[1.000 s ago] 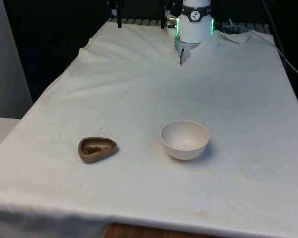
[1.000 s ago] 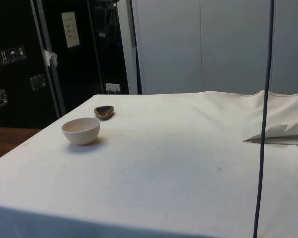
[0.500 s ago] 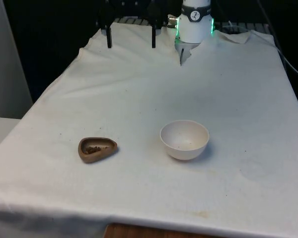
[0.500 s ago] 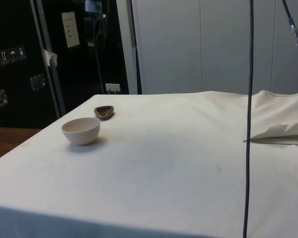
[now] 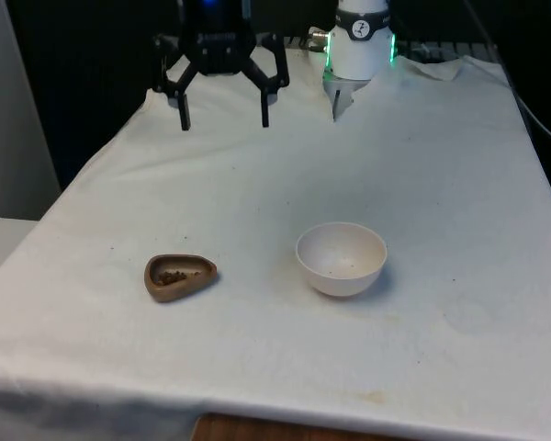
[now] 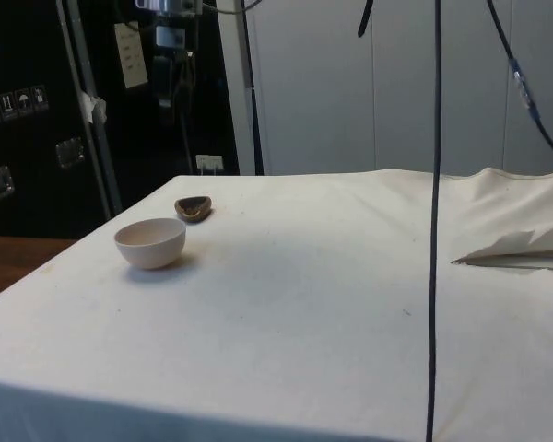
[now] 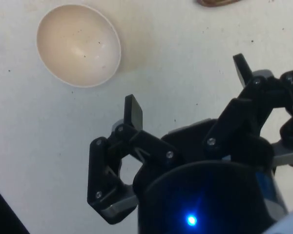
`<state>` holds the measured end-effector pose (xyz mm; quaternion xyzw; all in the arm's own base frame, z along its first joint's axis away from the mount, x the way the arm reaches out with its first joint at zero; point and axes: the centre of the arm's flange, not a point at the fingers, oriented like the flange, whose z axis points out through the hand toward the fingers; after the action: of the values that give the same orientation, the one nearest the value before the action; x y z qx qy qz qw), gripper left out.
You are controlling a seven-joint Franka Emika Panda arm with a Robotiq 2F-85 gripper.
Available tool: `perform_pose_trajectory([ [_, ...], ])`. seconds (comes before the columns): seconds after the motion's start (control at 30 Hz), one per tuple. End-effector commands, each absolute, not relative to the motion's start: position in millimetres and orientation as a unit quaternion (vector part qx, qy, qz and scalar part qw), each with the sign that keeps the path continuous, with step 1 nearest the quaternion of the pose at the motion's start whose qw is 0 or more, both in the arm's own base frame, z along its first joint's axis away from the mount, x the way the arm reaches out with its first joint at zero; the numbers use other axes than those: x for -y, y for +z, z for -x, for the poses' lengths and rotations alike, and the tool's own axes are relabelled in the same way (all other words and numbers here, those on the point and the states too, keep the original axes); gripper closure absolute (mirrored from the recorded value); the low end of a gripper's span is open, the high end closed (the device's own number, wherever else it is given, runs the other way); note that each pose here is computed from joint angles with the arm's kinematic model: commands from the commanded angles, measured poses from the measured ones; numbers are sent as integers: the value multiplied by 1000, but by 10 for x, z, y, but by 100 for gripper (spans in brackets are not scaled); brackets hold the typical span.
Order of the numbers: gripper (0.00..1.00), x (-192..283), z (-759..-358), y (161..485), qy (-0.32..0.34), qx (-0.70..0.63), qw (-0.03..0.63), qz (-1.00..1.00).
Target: Pour the coffee beans from the cup into the bowl.
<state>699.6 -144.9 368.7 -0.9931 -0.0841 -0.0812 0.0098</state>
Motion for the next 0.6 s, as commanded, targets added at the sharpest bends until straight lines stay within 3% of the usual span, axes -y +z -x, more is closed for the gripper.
perform_pose_trajectory([
  [0.0,0,1491,-7018,3638,-82,84,12,993],
  [0.57,0,1795,-7235,3201,-77,92,5,993],
])
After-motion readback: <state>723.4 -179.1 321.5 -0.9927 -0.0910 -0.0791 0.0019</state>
